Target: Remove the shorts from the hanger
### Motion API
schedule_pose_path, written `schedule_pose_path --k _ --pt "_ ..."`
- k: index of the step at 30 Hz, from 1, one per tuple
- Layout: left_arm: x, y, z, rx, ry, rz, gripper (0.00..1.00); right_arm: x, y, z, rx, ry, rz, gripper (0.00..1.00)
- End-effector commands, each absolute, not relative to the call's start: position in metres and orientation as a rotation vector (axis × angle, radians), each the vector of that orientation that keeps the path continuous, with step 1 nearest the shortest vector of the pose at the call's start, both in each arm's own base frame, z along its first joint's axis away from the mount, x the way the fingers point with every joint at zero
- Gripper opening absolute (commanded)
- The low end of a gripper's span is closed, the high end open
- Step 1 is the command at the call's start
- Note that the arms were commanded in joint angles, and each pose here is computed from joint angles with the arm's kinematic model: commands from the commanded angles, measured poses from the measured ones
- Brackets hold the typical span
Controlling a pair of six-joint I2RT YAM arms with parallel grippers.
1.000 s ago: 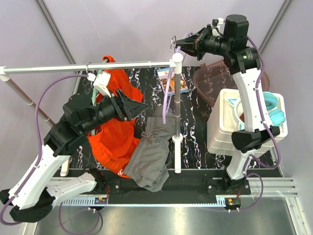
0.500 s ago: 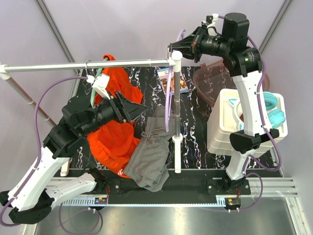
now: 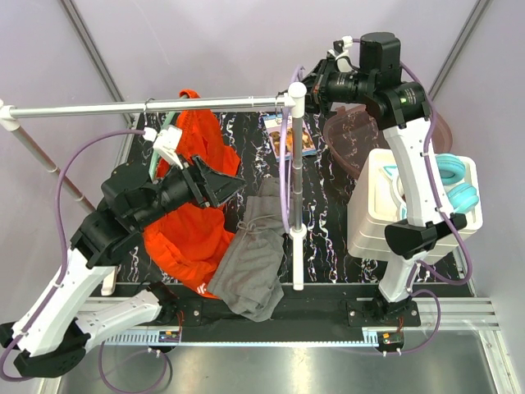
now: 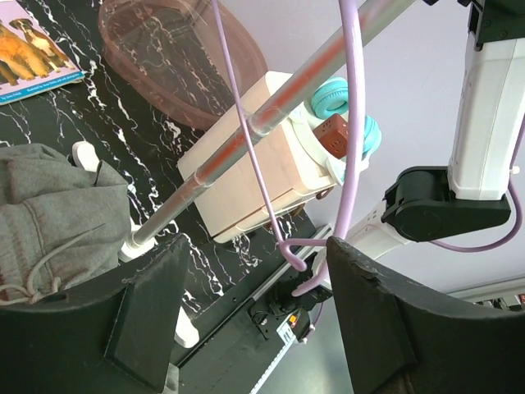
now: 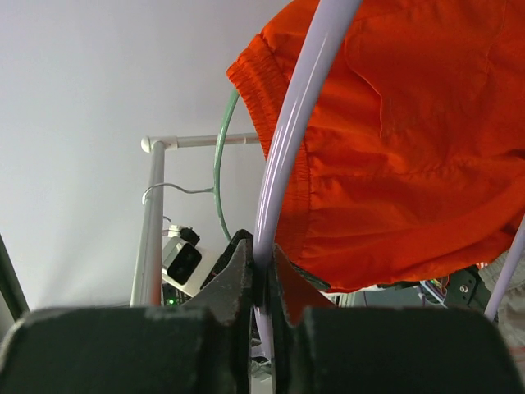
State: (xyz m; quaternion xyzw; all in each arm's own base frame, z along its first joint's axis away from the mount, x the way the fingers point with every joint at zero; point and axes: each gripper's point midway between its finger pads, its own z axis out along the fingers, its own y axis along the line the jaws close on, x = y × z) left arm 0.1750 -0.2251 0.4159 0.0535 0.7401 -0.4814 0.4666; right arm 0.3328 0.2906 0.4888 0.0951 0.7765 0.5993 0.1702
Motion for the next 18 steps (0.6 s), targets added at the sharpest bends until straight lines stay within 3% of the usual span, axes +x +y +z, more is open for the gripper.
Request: schedule_pose_path --k 1,3,4,10,11,13,18 --pt "0.167 -0.222 0.423 0.181 1.772 -1.185 0.71 0.321 0.286 0.502 0.157 2.143 1.662 0.22" --pt "0.166 -0.219 0.416 0.195 1.801 -1.154 0.71 0.322 0.284 0.497 0.156 2.156 1.630 0.33" --pt "0.165 -0.217 0.413 0.204 1.811 -1.142 0.72 0.321 0.283 0.496 0.154 2.156 1.614 0.45" --pt "0.150 -0.211 0.399 0.338 1.854 -1.083 0.72 0.319 0.267 0.479 0.171 2.200 1.443 0.73" --pt "0.149 -0.210 0.399 0.349 1.847 -1.078 0.72 0.319 0.261 0.474 0.199 2.214 1.401 0.85" --pt "0.143 -0.206 0.396 0.383 1.827 -1.068 0.72 0.319 0.253 0.470 0.202 2.217 1.343 0.96" --pt "0.131 -0.203 0.385 0.419 1.808 -1.045 0.72 0.324 0.218 0.461 0.266 2.221 1.213 1.00"
